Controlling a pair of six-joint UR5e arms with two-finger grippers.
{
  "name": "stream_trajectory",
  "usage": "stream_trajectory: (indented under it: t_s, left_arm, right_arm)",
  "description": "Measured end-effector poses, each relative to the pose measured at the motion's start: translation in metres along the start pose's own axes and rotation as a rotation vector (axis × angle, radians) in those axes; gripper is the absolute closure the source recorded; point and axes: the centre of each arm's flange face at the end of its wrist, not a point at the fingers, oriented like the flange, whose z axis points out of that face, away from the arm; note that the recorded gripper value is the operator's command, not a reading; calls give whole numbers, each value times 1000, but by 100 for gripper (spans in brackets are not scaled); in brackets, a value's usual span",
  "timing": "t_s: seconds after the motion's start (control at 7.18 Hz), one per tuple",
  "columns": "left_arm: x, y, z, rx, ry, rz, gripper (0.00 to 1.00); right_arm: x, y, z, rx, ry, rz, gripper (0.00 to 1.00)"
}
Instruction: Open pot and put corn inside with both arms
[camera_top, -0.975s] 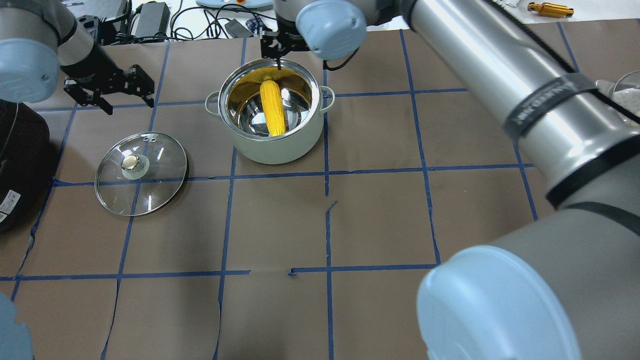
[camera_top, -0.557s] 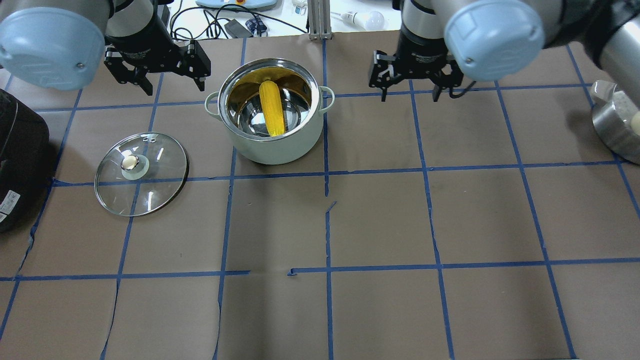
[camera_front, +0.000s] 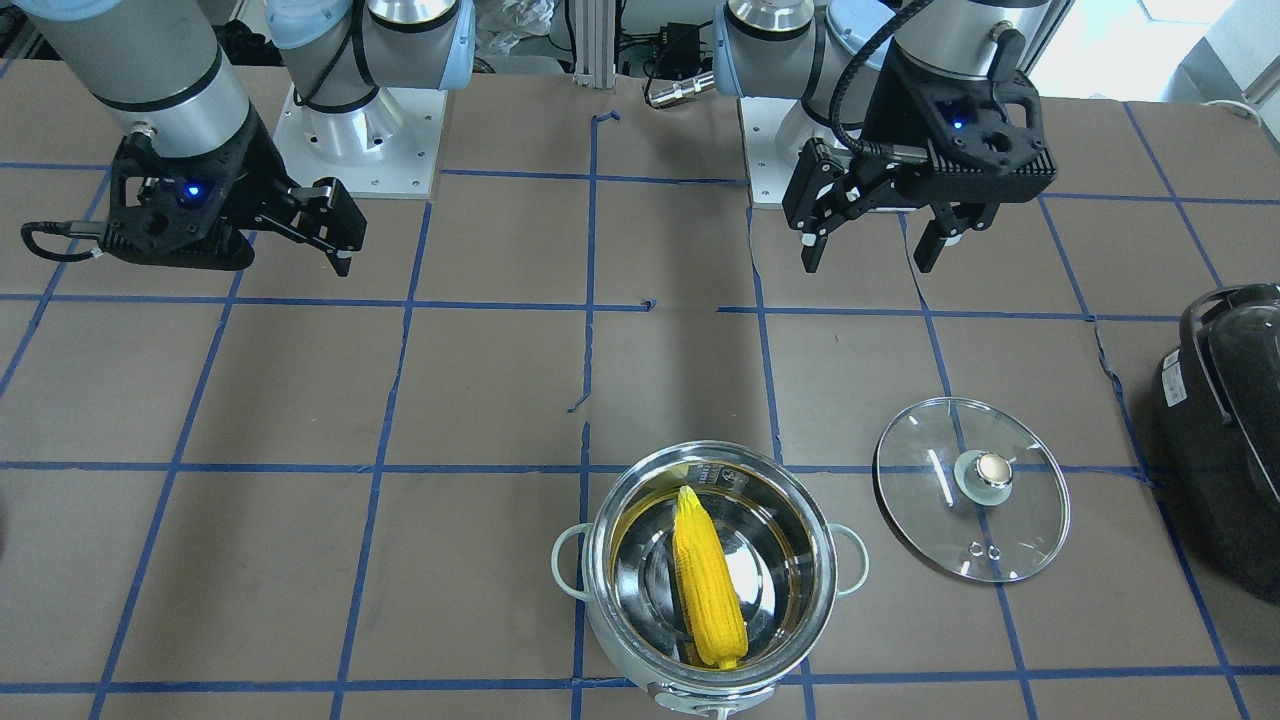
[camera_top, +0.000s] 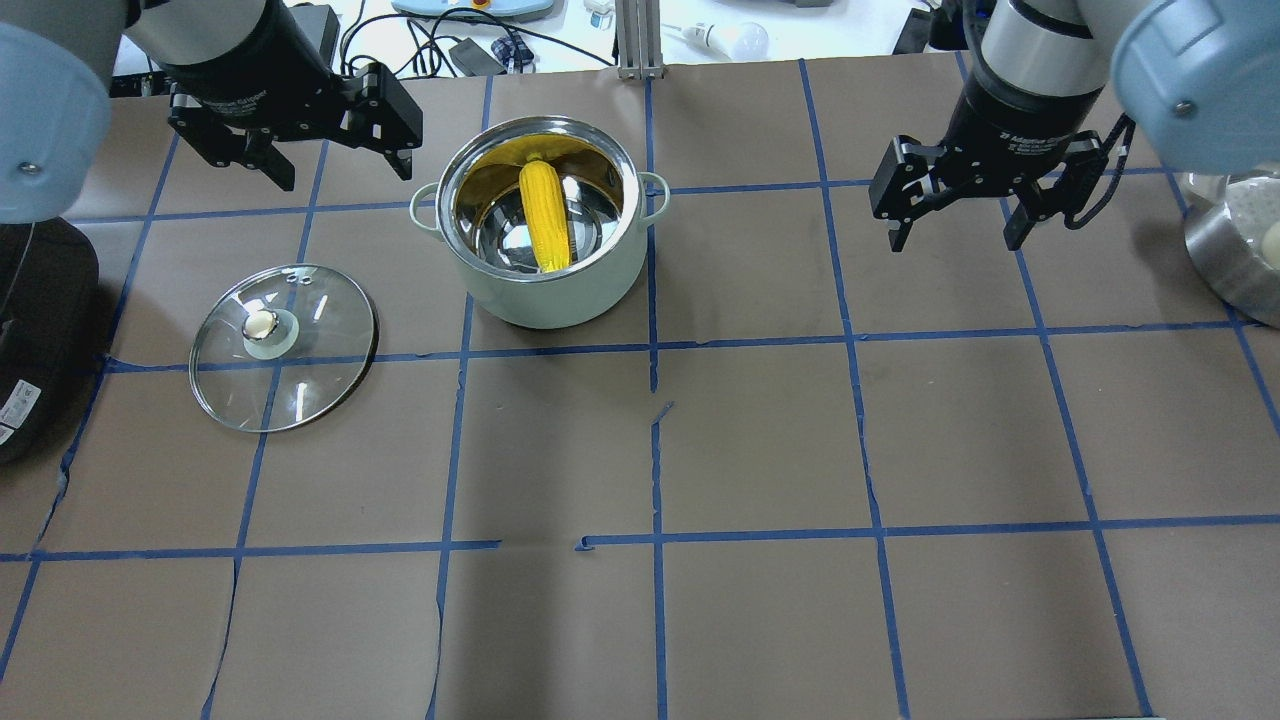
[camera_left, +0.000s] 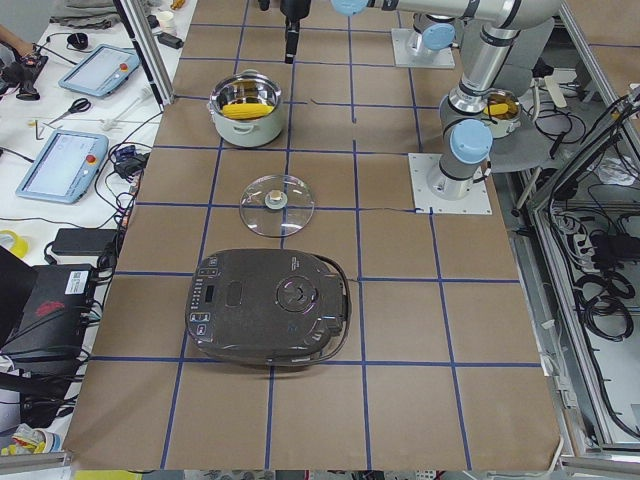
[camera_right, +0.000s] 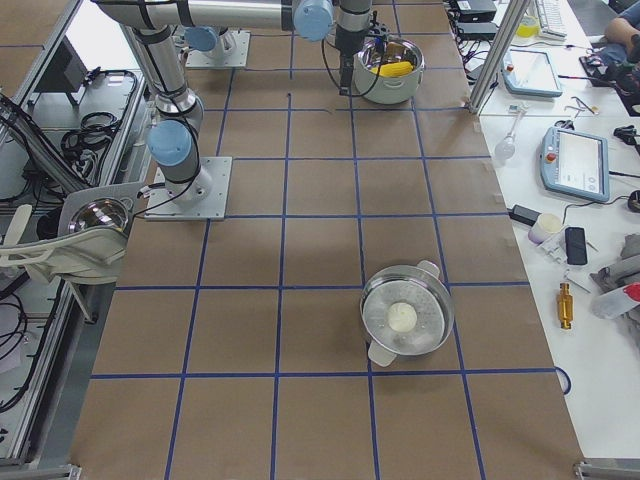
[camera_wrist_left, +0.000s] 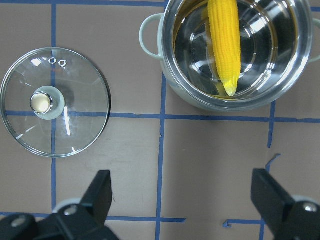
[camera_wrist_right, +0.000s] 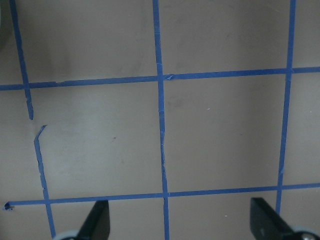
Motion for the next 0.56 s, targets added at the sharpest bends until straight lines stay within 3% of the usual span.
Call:
stream_trajectory:
  t_s: [0.56]
  left_arm:
    - [-3, 3, -4, -7, 1, 4, 0]
  right_arm:
    - [4, 11, -10, -1, 4, -1, 0]
